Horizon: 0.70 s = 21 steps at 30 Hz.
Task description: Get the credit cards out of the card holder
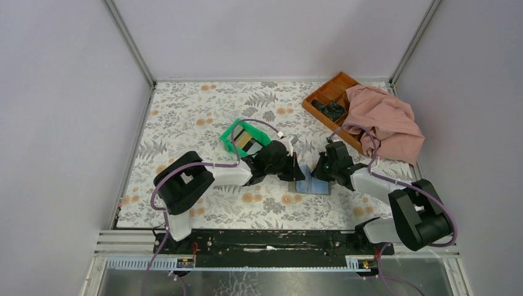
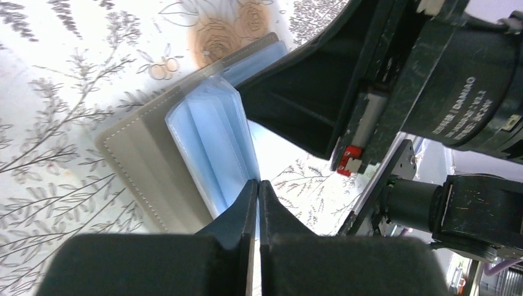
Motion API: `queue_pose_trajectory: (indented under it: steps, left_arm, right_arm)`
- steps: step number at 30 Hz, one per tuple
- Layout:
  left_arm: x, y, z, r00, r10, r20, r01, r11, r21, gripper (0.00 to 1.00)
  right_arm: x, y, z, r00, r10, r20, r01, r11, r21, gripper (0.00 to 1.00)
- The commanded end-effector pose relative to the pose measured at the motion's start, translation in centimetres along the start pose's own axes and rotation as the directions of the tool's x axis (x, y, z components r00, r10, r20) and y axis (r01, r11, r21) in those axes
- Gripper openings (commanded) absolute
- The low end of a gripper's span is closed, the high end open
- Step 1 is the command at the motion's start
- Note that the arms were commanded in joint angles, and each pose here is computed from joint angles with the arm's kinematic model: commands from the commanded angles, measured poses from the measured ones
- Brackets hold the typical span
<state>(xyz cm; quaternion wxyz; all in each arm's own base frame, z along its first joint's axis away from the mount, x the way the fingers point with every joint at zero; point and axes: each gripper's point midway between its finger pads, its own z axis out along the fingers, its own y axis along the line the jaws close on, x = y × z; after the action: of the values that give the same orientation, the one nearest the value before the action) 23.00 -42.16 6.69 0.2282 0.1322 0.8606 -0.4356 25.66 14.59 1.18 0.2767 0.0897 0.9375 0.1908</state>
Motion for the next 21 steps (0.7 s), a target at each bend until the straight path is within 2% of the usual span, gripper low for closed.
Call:
queue_pose_trajectory:
  steps: [1, 5, 8, 10, 12, 15, 21]
  left_arm:
    - [0.8, 1.3, -0.9, 1.0, -0.025, -0.018, 0.025, 1.0, -0.001, 0.07]
    - [-0.4, 3.1, -2.2, 0.999, -0.043, 0.017, 0.044, 0.998, -0.037, 0.27]
    - [-1.2, 4.1, -3.2, 0.998, -0.035, 0.042, 0.038, 0.996, -0.081, 0.52]
    - [-1.9, 4.6, -4.0, 0.998, -0.025, 0.065, 0.032, 0.994, -0.108, 0.58]
    - [-2.4, 4.8, -4.6, 0.996, -0.022, 0.088, 0.032, 0.993, -0.117, 0.58]
    - [-3.1, 4.1, -5.0, 0.994, -0.024, 0.108, 0.033, 0.996, -0.084, 0.51]
    - [-3.6, 0.7, -4.1, 0.993, -0.079, 0.083, 0.073, 0.994, 0.081, 0.26]
  right_arm:
    - [-1.3, 0.8, 1.0, 1.0, -0.014, 0.009, 0.015, 1.0, -0.014, 0.0]
    - [-1.2, 0.8, 1.2, 1.0, -0.015, 0.003, 0.015, 1.0, -0.017, 0.0]
    - [-0.8, 0.6, 1.3, 1.0, -0.013, -0.005, 0.013, 1.0, -0.017, 0.0]
    - [-0.6, 0.5, 1.4, 1.0, -0.016, -0.01, 0.016, 1.0, -0.013, 0.0]
    - [-0.5, 0.4, 1.4, 1.0, -0.016, -0.012, 0.016, 1.0, -0.012, 0.0]
    - [-0.4, 0.4, 1.5, 1.0, -0.013, -0.013, 0.013, 1.0, -0.014, 0.0]
    - [0.0, 0.3, 1.6, 1.0, -0.011, -0.023, 0.011, 1.0, -0.015, 0.0]
